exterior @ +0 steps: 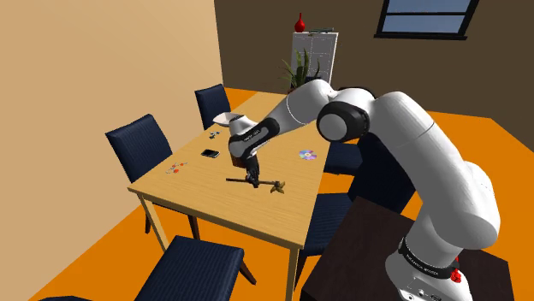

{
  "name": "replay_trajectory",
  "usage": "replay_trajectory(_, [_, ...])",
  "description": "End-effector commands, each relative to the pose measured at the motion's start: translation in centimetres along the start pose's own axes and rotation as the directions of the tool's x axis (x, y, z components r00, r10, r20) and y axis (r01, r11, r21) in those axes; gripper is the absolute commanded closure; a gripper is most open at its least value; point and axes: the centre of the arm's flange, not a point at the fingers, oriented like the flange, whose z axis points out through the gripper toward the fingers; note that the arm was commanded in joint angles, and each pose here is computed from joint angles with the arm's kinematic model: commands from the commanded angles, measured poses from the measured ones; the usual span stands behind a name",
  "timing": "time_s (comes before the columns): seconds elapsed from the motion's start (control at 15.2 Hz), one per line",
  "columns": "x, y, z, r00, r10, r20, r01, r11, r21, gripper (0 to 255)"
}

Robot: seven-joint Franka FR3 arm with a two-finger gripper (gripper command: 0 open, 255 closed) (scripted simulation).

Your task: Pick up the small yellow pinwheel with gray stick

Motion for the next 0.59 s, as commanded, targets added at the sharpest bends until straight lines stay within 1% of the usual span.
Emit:
replay_trajectory(0.0, [-0.2, -0.1, -0.9, 1.0, 0.0, 0.0, 0.0, 1.0, 0.0, 255])
replay_trajectory(0.4, [-1.0, -0.2, -4.0, 1.0, 0.0, 0.0, 0.0, 1.0, 0.0, 255])
replay_trajectory(0.53, [-1.0, -0.2, -4.1, 1.0, 0.0, 0.0, 0.0, 1.0, 0.0, 255])
